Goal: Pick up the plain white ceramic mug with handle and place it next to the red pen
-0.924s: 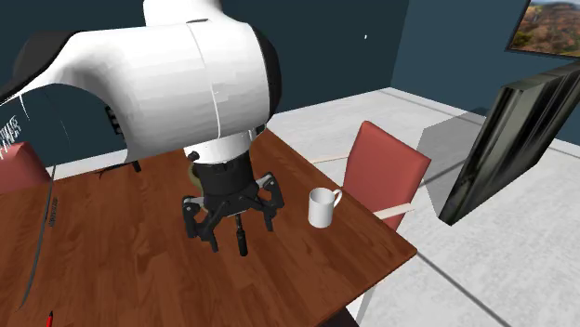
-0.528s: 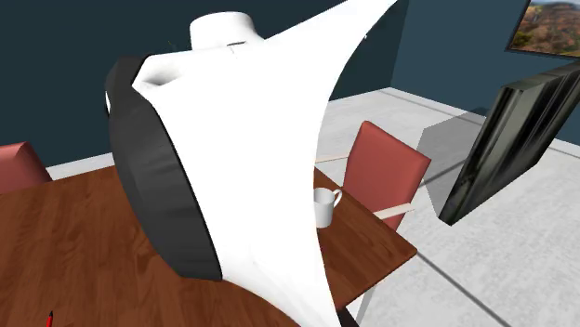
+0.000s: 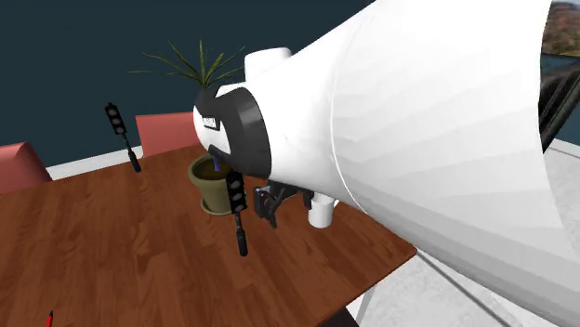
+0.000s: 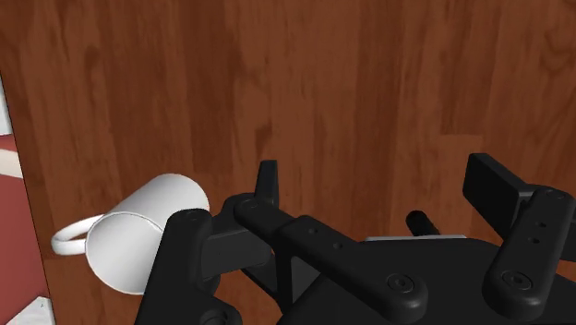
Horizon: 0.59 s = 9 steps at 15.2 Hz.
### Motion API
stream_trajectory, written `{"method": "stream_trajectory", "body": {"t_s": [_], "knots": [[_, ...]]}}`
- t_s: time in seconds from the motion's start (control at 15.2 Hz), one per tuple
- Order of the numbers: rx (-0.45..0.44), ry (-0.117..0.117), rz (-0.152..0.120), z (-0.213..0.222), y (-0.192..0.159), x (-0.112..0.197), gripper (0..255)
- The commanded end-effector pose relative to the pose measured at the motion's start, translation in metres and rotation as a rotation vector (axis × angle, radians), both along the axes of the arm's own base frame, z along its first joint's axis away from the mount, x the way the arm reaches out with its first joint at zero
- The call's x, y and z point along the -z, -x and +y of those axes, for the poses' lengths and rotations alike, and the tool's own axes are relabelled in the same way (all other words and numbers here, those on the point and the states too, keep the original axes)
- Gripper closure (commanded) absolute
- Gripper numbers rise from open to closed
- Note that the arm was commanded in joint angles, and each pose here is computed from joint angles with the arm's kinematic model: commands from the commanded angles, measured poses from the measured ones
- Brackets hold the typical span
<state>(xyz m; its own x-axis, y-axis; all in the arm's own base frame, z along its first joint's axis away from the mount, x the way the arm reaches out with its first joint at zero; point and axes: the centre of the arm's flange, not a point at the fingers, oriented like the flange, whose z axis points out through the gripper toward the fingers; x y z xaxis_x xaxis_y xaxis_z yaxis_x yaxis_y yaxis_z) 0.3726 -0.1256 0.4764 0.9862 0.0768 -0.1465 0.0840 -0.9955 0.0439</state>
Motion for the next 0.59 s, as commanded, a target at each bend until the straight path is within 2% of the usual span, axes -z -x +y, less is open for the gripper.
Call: {"method": "stream_trajectory", "body": {"t_s": [0.0,0.53], "knots": [[-0.034,-0.002,0.003,-0.02,-0.013,0.013,0],[-0.158,-0.01,0.017,-0.094,-0.069,0.062,0]]}}
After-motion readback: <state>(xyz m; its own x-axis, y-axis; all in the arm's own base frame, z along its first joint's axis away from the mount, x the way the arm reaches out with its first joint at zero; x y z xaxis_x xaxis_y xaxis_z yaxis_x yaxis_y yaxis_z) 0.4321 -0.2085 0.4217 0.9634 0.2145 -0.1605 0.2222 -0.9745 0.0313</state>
